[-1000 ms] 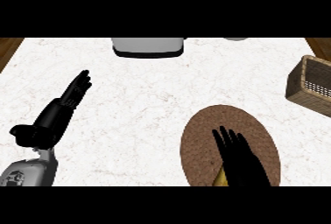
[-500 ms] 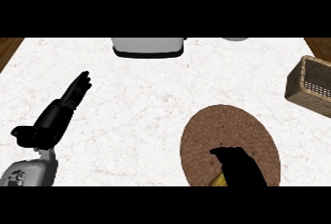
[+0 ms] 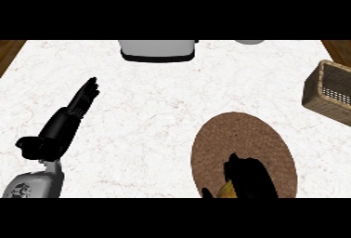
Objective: Pick the pear from the placemat and place it in the basket
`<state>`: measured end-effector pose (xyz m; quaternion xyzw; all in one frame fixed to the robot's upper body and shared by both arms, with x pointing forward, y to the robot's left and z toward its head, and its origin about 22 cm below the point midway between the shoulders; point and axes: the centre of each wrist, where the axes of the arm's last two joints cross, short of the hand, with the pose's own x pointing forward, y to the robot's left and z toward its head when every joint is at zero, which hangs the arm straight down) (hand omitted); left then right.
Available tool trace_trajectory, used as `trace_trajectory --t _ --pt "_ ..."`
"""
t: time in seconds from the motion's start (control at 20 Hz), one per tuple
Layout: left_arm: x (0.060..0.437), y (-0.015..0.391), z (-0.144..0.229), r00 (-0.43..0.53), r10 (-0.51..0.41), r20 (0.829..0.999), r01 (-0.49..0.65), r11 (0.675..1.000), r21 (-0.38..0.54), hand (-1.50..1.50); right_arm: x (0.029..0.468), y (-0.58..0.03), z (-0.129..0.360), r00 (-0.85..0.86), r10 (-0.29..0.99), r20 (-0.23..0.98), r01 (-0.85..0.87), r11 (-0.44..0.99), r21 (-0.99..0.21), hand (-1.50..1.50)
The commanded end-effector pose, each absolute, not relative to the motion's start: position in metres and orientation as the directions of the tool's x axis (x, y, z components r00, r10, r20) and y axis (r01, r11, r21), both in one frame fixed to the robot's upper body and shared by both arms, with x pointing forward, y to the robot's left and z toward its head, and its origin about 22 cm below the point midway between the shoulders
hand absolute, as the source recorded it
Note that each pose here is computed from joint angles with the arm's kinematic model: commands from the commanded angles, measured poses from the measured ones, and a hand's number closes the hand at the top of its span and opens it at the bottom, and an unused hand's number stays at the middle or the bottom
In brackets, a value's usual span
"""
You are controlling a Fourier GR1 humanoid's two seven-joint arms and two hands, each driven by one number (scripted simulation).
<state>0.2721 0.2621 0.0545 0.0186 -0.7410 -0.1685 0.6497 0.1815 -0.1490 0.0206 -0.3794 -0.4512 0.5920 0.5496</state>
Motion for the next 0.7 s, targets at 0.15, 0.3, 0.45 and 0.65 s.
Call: trace_trajectory --t 0.15,0.3,0.45,0.65 --pt "0.288 0.267 0.078 -0.157 -0.246 0.956 0.186 0.944 0.273 0.0 0.201 -0.153 0.049 -0.093 0.995 0.044 -0.278 0.016 -0.96 1.5" --pt "0.276 0.261 0.072 -0.168 -0.243 0.956 0.18 0.945 0.272 0.0 0.201 -0.176 0.077 0.039 0.986 0.164 -0.27 0.168 -0.948 1.5" --pt "0.28 0.265 0.058 -0.163 -0.255 0.953 0.171 0.944 0.282 0.0 0.199 -0.182 0.112 0.069 0.977 0.202 -0.211 0.212 -0.954 1.5" --pt "0.283 0.276 0.068 -0.143 -0.254 0.956 0.186 0.942 0.278 0.0 0.186 -0.182 0.133 0.073 0.926 0.37 -0.15 0.377 -0.914 1.5"
